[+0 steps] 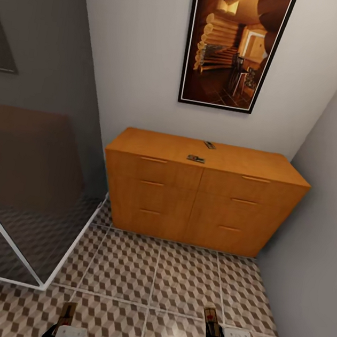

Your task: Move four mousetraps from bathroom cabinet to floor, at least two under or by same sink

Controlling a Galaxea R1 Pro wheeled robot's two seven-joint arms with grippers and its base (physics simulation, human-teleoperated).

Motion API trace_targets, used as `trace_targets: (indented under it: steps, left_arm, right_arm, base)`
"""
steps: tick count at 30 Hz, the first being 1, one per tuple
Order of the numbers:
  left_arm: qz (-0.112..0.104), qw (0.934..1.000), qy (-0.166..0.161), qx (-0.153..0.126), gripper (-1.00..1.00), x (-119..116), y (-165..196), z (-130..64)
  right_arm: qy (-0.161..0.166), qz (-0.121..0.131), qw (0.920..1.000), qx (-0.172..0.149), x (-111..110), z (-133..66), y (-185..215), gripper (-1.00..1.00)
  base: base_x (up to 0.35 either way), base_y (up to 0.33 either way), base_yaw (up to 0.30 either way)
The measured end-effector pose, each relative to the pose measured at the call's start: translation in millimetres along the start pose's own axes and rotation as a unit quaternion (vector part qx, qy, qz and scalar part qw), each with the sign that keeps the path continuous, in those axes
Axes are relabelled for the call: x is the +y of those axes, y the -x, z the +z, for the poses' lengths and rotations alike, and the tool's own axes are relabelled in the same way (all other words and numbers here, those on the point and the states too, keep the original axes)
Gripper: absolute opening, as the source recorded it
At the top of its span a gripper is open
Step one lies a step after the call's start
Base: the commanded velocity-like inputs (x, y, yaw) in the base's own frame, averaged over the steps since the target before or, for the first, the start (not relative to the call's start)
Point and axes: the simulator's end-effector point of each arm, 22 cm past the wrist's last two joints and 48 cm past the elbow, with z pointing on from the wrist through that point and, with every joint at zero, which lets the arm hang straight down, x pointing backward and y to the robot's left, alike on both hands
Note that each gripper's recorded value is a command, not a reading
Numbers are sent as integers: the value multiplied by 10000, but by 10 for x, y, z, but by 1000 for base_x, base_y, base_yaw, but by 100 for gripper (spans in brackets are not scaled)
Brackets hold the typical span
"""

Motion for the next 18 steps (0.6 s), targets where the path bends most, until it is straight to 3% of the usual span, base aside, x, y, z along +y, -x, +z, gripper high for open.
trace_targets:
  steps: [13,18]
  left_arm:
    - [-8,10000,-9,-45,-100,-8,44,-3]
    - [-12,10000,-15,-48,-100,-19,48,-2]
  right_arm:
    - [-52,-4,10000,-46,-39,-3,44,-100]
    - [-245,0,9997,-47,-115,-6,45,-100]
  base:
    - [0,0,64]
    - [0,0,222]
